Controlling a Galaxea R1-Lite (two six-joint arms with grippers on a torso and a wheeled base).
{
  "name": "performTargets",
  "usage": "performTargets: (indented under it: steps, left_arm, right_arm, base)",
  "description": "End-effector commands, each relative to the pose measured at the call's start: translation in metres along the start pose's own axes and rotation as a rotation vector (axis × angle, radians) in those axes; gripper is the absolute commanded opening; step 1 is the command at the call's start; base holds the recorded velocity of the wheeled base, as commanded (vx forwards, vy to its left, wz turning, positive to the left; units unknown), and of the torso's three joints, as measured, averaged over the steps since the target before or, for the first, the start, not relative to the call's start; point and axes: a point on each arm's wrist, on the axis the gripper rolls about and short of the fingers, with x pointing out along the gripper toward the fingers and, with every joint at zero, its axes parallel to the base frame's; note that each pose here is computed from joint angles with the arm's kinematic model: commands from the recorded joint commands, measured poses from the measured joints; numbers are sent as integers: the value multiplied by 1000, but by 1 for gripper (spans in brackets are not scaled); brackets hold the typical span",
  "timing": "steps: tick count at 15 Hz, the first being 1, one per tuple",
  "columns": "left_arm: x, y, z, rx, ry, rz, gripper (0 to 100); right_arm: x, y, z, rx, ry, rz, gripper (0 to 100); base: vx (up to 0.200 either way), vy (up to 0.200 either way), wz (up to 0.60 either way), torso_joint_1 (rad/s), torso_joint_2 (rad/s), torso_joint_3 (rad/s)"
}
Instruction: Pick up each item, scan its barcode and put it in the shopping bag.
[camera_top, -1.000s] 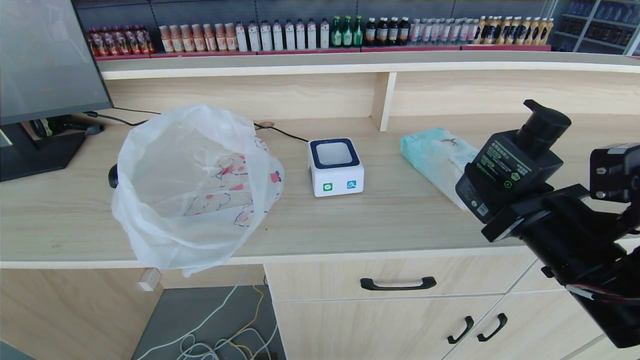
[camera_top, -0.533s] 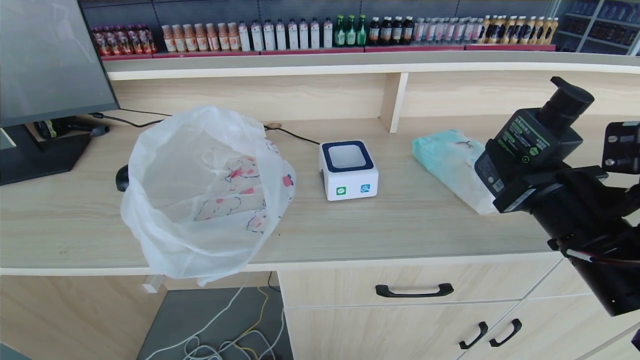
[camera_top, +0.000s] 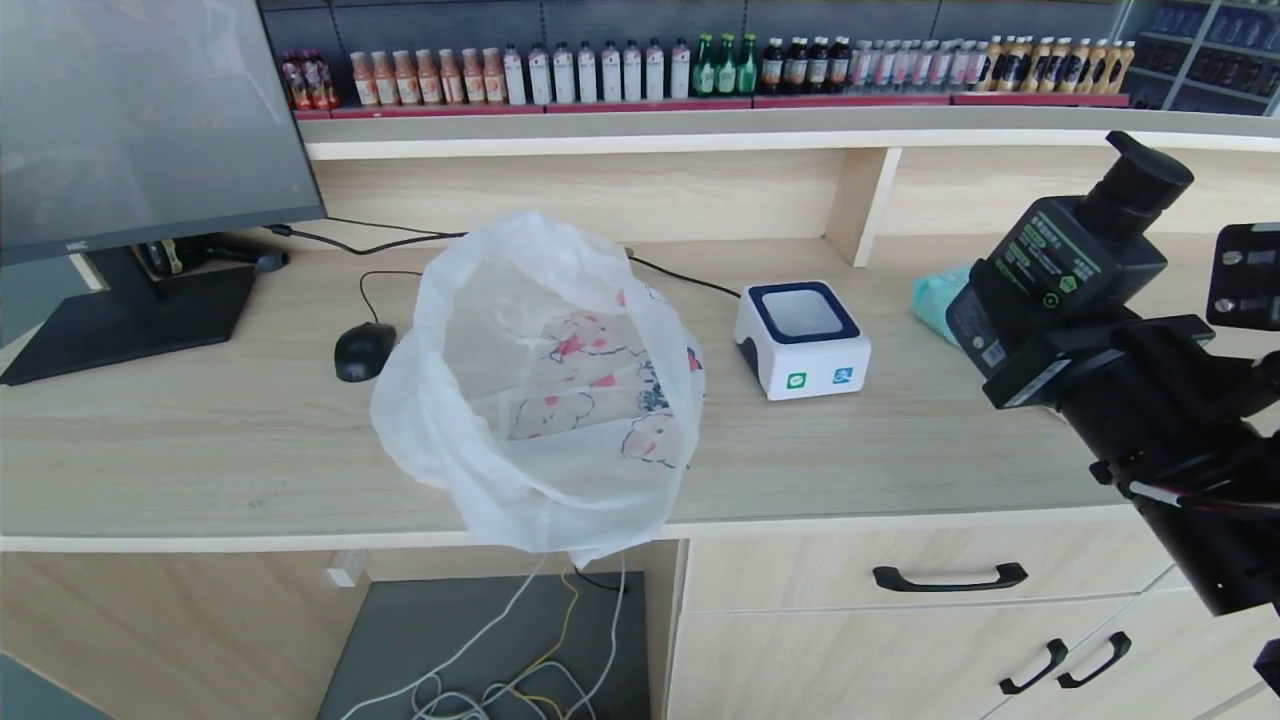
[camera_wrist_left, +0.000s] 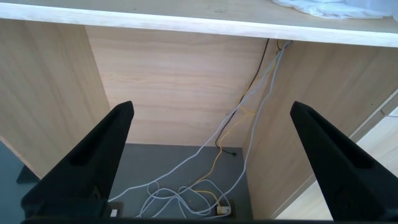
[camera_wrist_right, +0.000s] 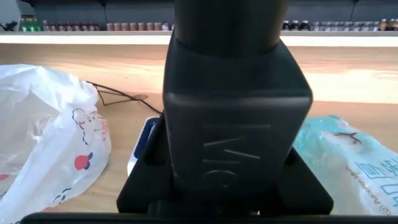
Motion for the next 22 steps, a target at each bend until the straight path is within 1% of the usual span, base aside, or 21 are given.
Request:
performTargets:
  steps: [1, 4, 7, 9, 10, 11, 13, 14, 15, 16, 17, 19, 22]
  left_arm:
    - [0, 0, 0, 0, -1, 0, 100]
    - [0, 0, 0, 2, -1, 0, 100]
    - [0, 0, 0, 2, -1, 0, 100]
    - [0, 0, 0, 2, -1, -2, 100]
    - [0, 0, 0, 2, -1, 0, 100]
    - [0, 0, 0, 2, -1, 0, 100]
    - [0, 0, 0, 2, -1, 0, 100]
    - [0, 0, 0, 2, -1, -2, 100]
    - [0, 0, 0, 2, -1, 0, 100]
    - [0, 0, 0, 2, -1, 0, 100]
    - [0, 0, 0, 2, -1, 0, 100]
    - [0, 0, 0, 2, -1, 0, 100]
    - [0, 0, 0, 2, -1, -2, 100]
  right_arm:
    - [5, 2, -1, 1, -6, 1, 0]
    - [7, 2, -1, 1, -8, 1, 0]
    - [14, 4, 5, 21, -44, 1, 0]
    - [11, 4, 1, 13, -27, 34, 0]
    - [13, 5, -3, -8, -19, 44, 0]
    - [19, 7, -3, -53, -35, 55, 0]
    - [46, 17, 3, -148, -121, 106, 0]
    - [57, 21, 2, -183, -149, 111, 0]
    - [67, 24, -2, -199, -162, 117, 0]
    - [72, 26, -8, -216, -157, 131, 0]
    - [74, 26, -9, -239, -165, 141, 0]
    - [81, 19, -7, -318, -207, 177, 0]
    - [84, 17, -8, -370, -243, 240, 0]
  base:
    - [0, 0, 0, 0, 0, 0]
    - [0, 0, 0, 0, 0, 0]
    - [0, 0, 0, 0, 0, 0]
    - [0, 0, 0, 0, 0, 0]
    - [0, 0, 0, 0, 0, 0]
    - [0, 0, 0, 0, 0, 0]
    - [0, 0, 0, 0, 0, 0]
    - [0, 0, 0, 0, 0, 0]
    - [0, 0, 0, 0, 0, 0]
    - [0, 0, 0, 0, 0, 0]
    - [0, 0, 0, 0, 0, 0]
    - [0, 0, 0, 0, 0, 0]
    - [0, 0, 0, 0, 0, 0]
